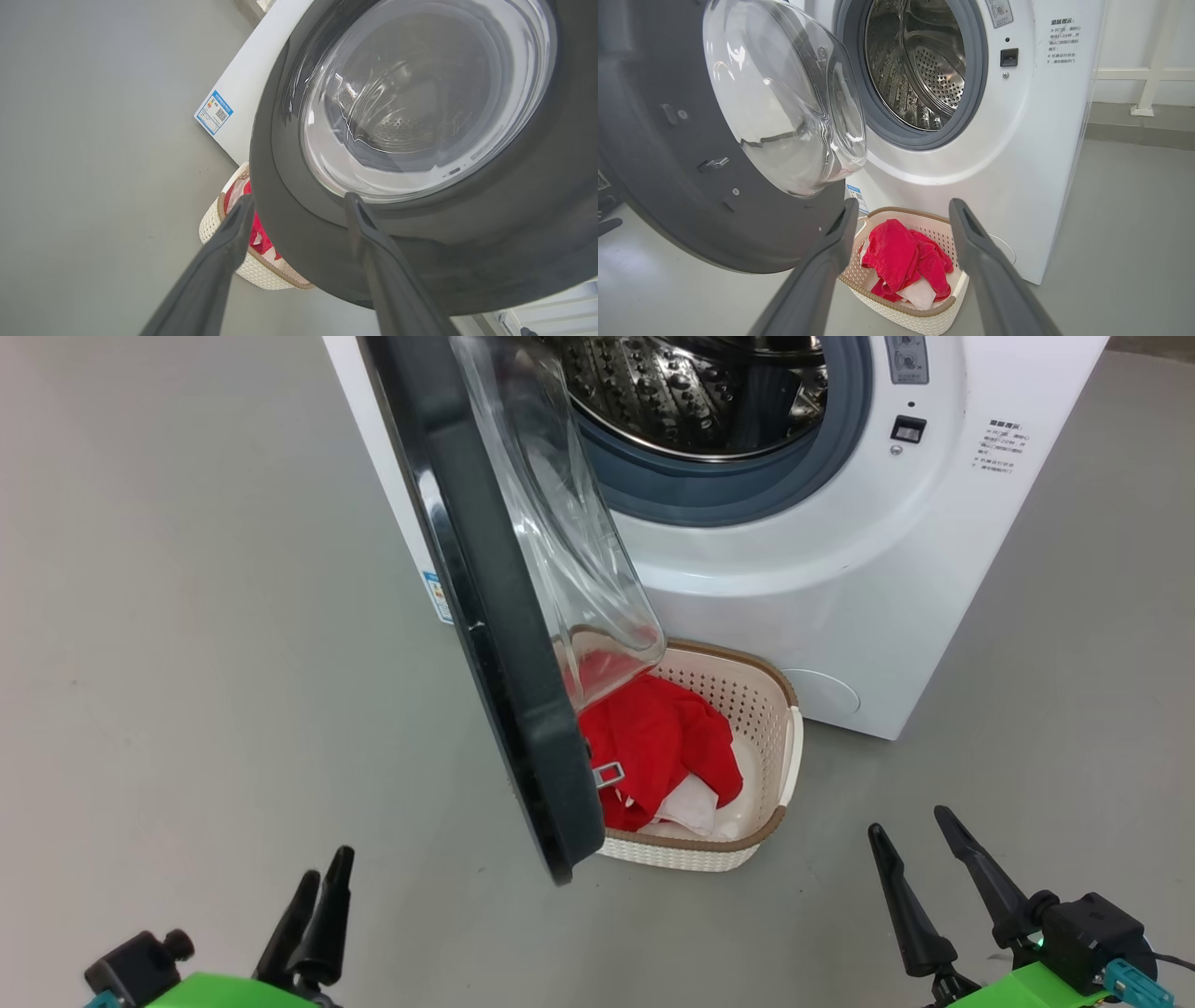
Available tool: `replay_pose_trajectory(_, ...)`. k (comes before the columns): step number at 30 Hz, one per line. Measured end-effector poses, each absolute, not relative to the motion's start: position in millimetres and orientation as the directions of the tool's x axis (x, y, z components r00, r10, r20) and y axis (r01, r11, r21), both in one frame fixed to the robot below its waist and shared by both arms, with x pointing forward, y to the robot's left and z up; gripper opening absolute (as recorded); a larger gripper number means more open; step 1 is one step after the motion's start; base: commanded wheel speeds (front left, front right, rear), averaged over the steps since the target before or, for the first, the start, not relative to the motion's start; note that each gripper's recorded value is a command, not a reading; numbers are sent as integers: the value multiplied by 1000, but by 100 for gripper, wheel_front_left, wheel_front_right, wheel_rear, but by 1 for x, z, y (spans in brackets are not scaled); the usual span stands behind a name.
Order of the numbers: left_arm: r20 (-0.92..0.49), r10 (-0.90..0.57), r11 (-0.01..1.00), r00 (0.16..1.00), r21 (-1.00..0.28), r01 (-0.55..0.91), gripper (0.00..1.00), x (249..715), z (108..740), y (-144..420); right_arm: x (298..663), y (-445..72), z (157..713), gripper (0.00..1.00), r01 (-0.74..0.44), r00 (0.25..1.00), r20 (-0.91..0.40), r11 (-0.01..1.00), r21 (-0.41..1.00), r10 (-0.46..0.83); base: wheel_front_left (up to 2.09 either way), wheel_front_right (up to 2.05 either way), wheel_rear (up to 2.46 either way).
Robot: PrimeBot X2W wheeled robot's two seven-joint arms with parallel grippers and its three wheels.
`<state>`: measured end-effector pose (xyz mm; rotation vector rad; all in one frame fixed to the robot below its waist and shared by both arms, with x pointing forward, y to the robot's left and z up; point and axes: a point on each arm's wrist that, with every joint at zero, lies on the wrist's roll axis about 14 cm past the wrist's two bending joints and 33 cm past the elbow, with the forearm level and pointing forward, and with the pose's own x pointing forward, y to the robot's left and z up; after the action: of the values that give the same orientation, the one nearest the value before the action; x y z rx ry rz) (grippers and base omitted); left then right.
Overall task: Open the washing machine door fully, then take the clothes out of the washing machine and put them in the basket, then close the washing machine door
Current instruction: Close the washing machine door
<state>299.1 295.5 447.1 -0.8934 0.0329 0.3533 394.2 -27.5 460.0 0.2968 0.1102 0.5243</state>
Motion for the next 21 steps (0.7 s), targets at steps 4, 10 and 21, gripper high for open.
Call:
replay_pose_trajectory(4, -153, 300, 641, 941, -699, -318, 100, 301, 449, 295, 395, -28, 460, 100, -474, 862, -29, 825, 307, 506, 0, 0, 0)
replay_pose_trajectory(10, -132, 316, 741, 940, -585, -331, 100, 300, 450, 293, 399, -27, 463, 100, -477, 863, -15, 824, 306, 505, 0, 0, 0)
replay_pose_trajectory(21, -106, 320, 868, 941, -365, -336, 100, 293, 452, 285, 398, -27, 468, 100, -480, 864, -3, 825, 300, 504, 0, 0, 0)
